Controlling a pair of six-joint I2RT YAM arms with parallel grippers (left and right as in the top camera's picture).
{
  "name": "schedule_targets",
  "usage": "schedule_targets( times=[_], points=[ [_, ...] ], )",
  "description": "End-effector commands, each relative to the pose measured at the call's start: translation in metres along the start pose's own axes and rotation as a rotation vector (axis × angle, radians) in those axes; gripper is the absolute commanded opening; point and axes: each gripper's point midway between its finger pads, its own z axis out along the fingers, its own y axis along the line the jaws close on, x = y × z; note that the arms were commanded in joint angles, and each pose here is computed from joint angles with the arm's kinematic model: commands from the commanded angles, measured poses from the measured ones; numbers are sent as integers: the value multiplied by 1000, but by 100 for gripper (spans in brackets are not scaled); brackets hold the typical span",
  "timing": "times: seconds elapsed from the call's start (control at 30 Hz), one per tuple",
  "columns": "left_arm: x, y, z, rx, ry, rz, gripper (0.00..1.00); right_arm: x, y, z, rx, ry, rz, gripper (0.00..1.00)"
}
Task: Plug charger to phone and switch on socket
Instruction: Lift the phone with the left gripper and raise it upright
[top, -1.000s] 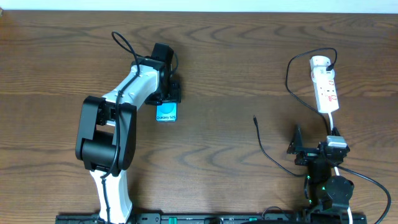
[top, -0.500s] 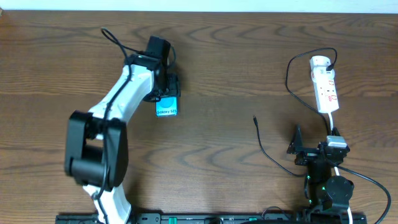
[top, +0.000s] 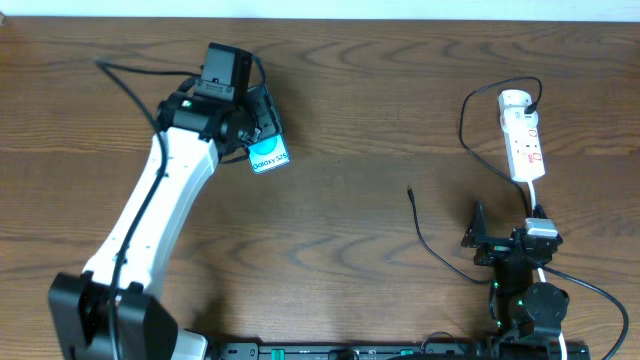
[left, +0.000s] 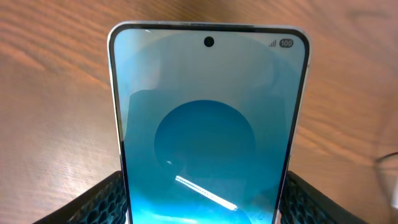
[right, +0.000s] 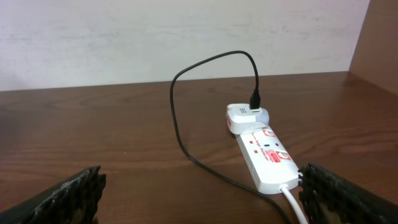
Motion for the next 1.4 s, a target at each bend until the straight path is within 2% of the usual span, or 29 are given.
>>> schedule_targets(
  times=[0.0,0.2,0.5,0.73,1.2,1.37],
  points=[
    [6,-14,-14,96,34,-128,7,1,0,0,-1,3,13,99],
    [16,-31,-21,231,155,-251,7,1,0,0,-2,3,13,99],
    [9,-26,-36,374,284,-435,7,1,0,0,-1,3,13,99],
    [7,-4,-33,343,368,-648,7,1,0,0,-1,3,13,99],
    [23,6,-1,228,535,-923,7,1,0,0,-2,3,13,99],
    [27,-3,0,249,621,-1004,7,1,0,0,-1,3,13,99]
  ],
)
